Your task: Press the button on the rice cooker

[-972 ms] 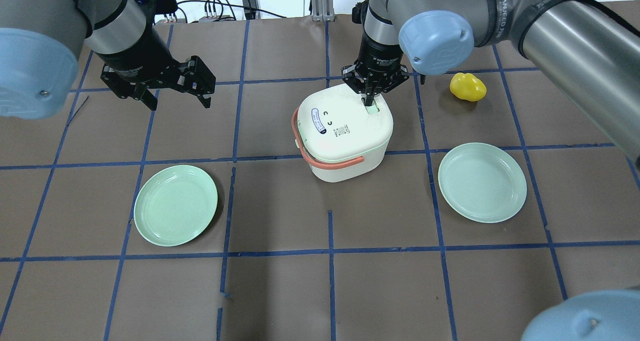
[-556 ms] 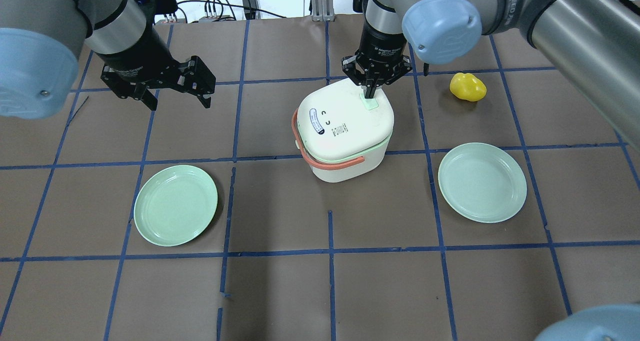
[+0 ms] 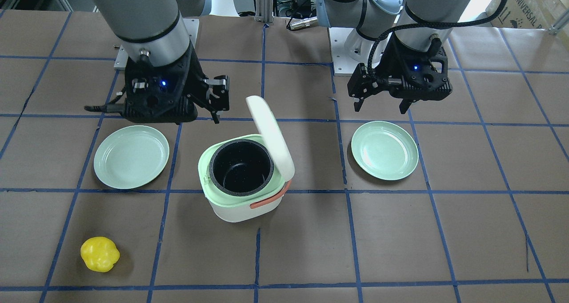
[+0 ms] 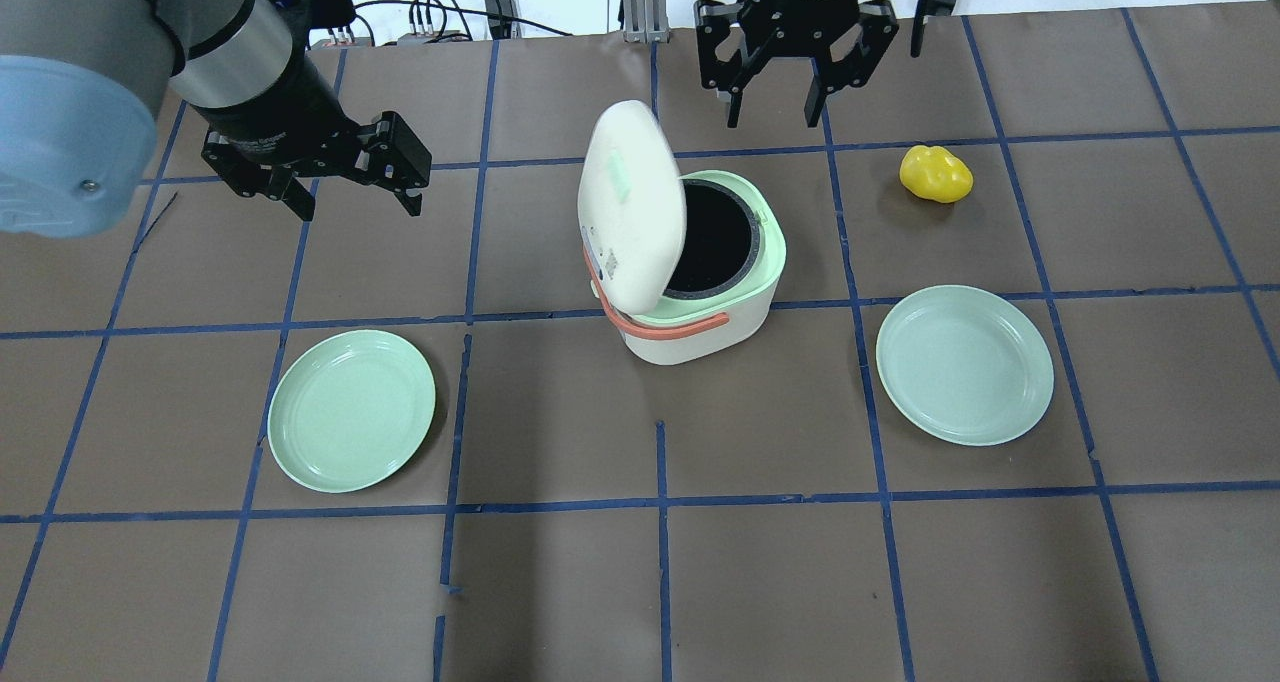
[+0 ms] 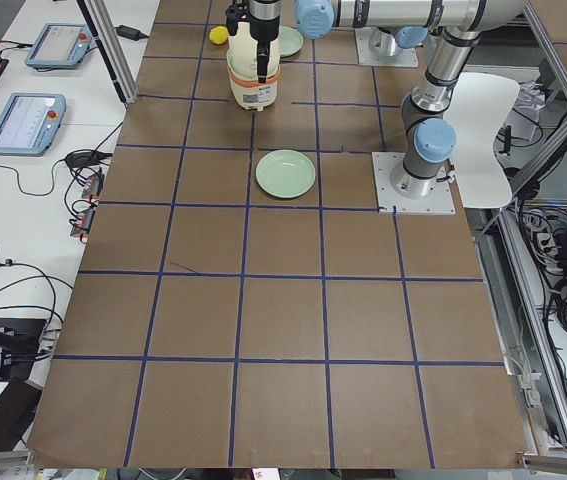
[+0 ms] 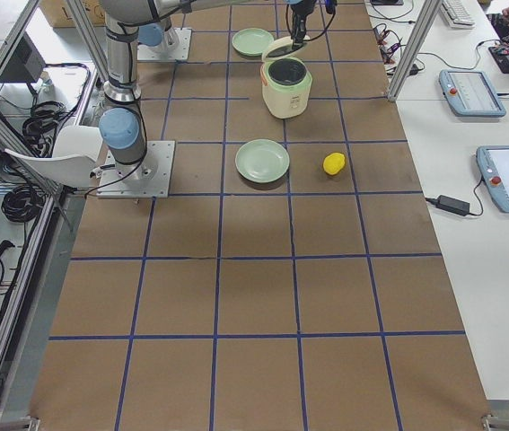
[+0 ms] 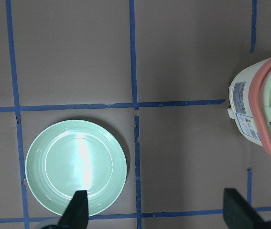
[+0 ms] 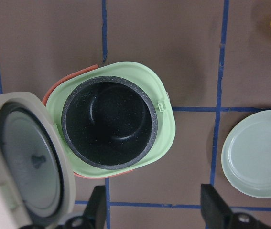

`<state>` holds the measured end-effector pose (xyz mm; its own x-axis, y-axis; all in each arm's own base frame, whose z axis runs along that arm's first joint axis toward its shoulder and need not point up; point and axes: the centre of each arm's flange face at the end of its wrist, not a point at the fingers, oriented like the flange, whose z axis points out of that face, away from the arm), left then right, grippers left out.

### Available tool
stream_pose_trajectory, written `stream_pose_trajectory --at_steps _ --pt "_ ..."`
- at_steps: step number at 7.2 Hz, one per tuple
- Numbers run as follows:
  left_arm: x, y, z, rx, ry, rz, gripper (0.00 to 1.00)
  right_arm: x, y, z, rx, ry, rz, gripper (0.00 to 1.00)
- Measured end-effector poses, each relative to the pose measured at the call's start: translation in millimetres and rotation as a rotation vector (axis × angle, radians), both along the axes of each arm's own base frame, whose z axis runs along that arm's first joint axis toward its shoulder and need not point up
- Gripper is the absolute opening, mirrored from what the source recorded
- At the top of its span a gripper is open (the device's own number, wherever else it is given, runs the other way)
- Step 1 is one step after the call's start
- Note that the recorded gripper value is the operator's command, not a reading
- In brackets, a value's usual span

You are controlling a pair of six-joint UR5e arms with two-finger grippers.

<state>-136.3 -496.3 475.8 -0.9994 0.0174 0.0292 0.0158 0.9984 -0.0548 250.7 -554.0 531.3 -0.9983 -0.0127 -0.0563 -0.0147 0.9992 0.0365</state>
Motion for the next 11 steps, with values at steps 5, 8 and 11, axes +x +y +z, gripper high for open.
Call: stream_pose_trajectory --at_steps 5,8,11 --pt "0.0 0.0 -0.1 0.0 0.0 0.0 1.0 -40.4 51.7 16.1 0.034 0.108 0.027 1.0" --pt "0.0 0.0 -0.1 0.0 0.0 0.0 1.0 -66.5 70.8 -4.2 0.05 0.115 0.038 1.0" --pt "0.0 0.0 -0.1 0.0 0.0 0.0 1.0 -96.0 68.6 -14.9 0.042 0.11 0.033 1.0"
